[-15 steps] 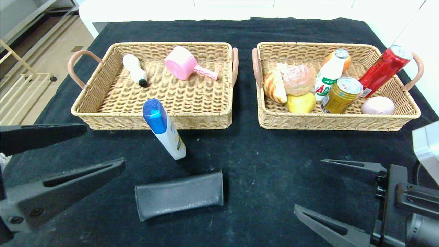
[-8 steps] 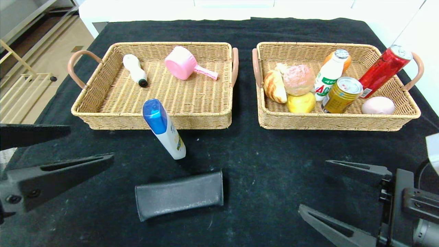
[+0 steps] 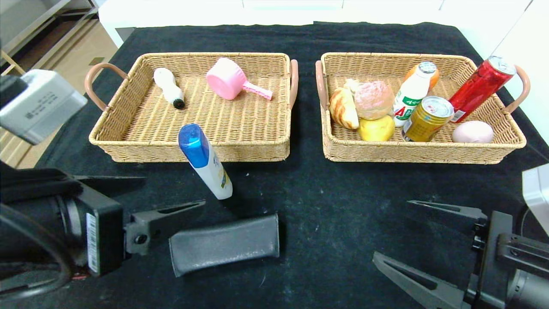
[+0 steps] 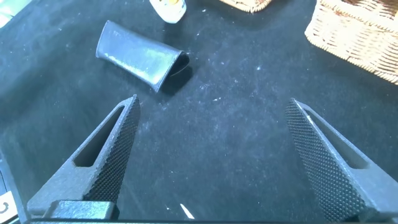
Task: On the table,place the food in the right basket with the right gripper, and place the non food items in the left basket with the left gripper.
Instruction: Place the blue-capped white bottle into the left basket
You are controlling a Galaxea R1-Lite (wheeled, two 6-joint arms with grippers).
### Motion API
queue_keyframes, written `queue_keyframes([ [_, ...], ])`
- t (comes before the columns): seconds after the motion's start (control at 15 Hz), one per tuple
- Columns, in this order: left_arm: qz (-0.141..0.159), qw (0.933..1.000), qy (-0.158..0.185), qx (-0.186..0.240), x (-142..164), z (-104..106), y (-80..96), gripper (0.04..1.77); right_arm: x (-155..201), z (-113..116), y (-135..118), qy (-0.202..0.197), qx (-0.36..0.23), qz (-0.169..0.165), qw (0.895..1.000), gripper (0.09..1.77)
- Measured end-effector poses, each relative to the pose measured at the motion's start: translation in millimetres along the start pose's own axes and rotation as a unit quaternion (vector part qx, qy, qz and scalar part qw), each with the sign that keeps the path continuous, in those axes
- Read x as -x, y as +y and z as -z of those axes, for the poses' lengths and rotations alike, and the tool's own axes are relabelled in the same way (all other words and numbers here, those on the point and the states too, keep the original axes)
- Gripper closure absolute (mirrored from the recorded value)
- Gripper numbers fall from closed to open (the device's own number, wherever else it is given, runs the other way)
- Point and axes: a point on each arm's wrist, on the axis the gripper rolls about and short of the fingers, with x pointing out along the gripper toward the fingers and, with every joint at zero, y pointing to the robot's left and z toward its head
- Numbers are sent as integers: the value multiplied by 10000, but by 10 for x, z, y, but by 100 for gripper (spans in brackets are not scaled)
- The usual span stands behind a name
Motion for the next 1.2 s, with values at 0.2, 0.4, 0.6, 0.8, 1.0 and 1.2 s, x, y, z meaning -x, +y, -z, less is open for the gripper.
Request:
queue_keyframes([
  [0.2, -418, 9984, -360, 122, -248, 52, -84, 9, 18, -23, -2, -58, -4, 8, 10000, 16],
  [0.4, -1040, 9927, -577, 200, -489, 134, -162, 9, 25, -31, -24, -79, -8, 69, 9999, 16],
  [0.6, -1304, 9897, -502, 302, -668, 223, -229, 9, 27, -33, -30, -84, -10, 83, 9999, 16],
  [0.8, -1299, 9894, -546, 341, -759, 239, -270, 9, 29, -34, -33, -88, -7, 93, 9999, 15],
  [1.0, -1468, 9858, -684, 433, -840, 220, -254, 9, 30, -24, -36, -68, -10, 101, 9999, 15],
  [1.2, -1593, 9835, -711, 471, -900, 207, -221, 9, 27, -11, -36, -40, -8, 102, 9999, 15],
])
